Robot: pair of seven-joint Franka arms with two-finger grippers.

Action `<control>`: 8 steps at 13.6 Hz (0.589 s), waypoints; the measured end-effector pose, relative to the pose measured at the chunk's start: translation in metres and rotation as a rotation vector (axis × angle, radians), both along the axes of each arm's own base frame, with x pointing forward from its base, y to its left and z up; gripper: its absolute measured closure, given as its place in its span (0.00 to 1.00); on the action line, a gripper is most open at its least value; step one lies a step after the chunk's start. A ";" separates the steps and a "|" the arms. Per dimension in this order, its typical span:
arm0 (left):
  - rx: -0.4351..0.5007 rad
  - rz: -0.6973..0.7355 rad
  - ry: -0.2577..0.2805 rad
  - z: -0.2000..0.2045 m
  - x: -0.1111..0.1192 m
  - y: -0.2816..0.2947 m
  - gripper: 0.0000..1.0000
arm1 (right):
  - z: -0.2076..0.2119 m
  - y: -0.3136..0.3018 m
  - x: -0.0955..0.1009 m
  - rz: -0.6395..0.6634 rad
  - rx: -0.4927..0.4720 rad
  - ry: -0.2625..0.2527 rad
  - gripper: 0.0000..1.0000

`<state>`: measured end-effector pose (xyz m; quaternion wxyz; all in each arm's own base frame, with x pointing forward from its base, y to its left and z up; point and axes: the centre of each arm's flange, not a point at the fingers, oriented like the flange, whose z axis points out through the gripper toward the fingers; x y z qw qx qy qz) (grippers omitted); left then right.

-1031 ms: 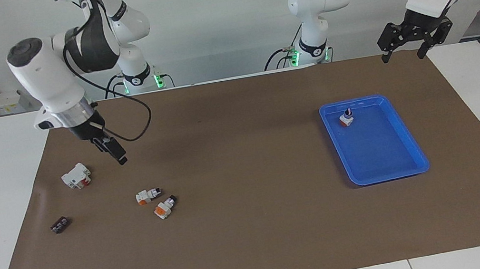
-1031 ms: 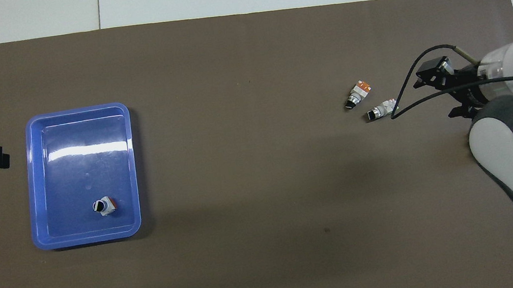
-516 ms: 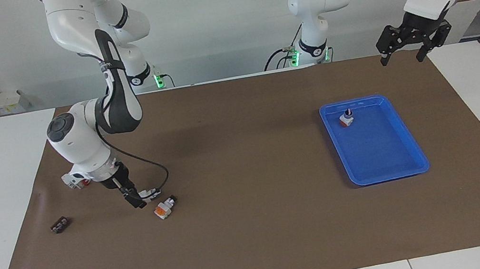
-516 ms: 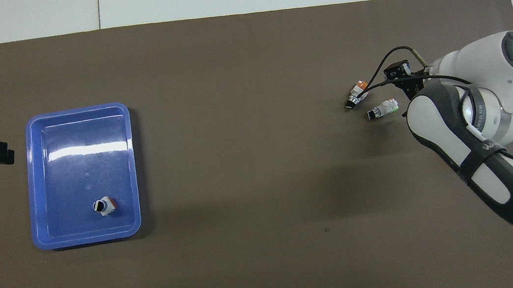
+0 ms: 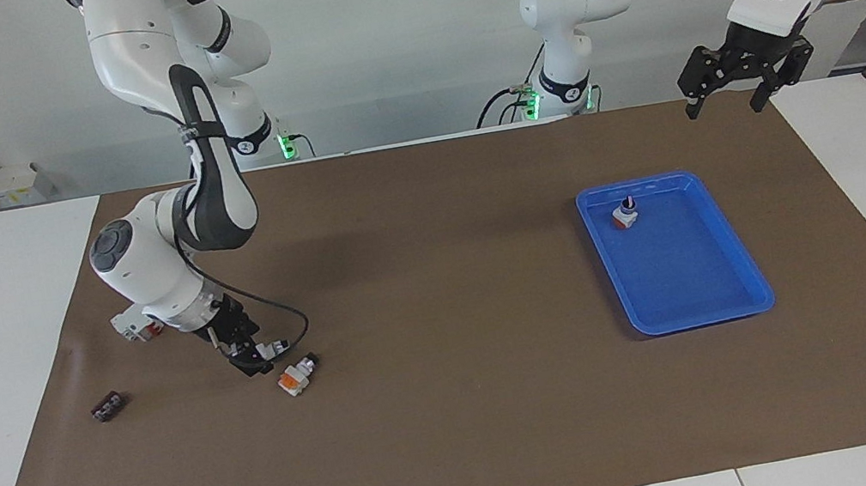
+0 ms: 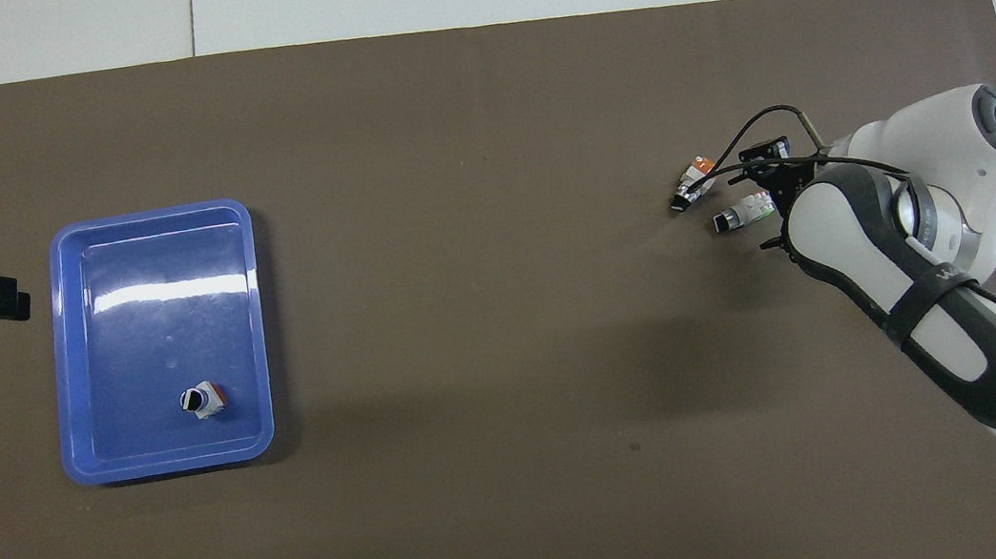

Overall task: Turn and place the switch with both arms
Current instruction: 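Grasp the switch with the right gripper and lift it toward center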

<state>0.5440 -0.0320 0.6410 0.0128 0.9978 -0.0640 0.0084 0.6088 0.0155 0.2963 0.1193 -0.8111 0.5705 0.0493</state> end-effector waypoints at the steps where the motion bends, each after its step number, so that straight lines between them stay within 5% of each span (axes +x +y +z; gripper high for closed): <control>1: 0.000 -0.003 0.005 -0.002 0.000 -0.001 0.00 | -0.002 -0.001 0.000 -0.002 -0.002 -0.002 0.00; 5: 0.001 -0.006 0.008 -0.003 -0.002 -0.004 0.00 | -0.014 -0.004 -0.004 -0.012 -0.012 -0.001 0.07; 8: 0.001 -0.007 0.007 -0.003 -0.002 -0.004 0.00 | -0.013 -0.004 -0.004 -0.006 -0.009 0.004 0.48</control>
